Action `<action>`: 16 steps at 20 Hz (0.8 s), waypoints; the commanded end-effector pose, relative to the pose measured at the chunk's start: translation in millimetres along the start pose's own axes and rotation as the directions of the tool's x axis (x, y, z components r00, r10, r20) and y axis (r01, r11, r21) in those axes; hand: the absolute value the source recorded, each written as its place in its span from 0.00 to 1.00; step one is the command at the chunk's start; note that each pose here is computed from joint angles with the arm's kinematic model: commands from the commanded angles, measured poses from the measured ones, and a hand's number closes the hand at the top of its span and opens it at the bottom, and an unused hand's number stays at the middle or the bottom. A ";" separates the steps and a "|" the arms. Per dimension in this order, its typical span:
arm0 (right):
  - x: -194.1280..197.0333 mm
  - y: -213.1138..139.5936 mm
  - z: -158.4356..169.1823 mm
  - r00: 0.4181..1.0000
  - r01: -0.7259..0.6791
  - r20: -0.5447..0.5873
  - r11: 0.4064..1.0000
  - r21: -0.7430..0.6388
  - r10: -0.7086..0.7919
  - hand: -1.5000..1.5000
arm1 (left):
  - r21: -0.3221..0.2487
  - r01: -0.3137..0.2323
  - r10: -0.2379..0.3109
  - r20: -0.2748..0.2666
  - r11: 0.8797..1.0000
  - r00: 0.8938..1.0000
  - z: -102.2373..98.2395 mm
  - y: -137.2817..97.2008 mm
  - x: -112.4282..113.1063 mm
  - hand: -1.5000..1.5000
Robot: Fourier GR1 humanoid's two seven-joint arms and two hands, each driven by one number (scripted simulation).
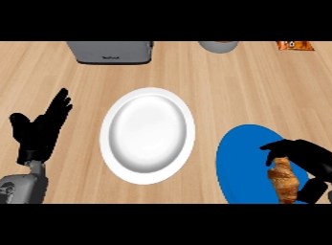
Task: Pick the croissant from the plate and place it in the plate
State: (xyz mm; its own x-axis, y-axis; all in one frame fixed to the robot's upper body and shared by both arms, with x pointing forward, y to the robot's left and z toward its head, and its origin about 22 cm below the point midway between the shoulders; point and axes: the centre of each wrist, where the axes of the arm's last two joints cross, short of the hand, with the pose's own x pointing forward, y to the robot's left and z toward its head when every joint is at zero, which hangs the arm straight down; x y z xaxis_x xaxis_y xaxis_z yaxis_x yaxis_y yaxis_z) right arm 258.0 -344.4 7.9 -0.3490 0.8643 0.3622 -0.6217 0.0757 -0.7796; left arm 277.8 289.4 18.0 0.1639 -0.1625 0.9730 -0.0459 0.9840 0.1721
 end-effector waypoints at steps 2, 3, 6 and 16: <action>2.0 15.2 -1.8 0.998 0.020 0.060 0.999 0.029 -0.022 1.00 | -0.025 -0.005 0.004 -0.011 1.000 1.000 12.3 -0.3 -5.3 0.50; 15.6 5.1 -13.6 0.998 0.026 0.058 0.999 0.028 -0.028 1.00 | 0.004 -0.002 0.002 0.003 1.000 1.000 4.0 14.0 3.0 0.50; 6.8 30.2 -10.0 0.996 0.049 0.079 0.999 -0.006 -0.049 1.00 | -0.003 -0.010 0.010 0.004 1.000 1.000 4.7 -6.5 -3.8 0.50; 226.3 24.4 -105.7 0.983 0.035 0.181 0.971 -0.235 0.008 1.00 | -0.058 0.005 -0.005 0.001 0.998 1.000 -7.5 -17.5 5.7 0.50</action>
State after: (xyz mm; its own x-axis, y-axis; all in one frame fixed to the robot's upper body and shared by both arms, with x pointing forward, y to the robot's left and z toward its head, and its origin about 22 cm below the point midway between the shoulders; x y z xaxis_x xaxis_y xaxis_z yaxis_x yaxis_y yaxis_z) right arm 248.2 -154.2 1.2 -0.4589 0.7772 0.4305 -0.5256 0.1531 -0.8368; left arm 285.9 275.5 20.4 0.1583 -0.1664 0.9733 -0.0052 0.9855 0.1694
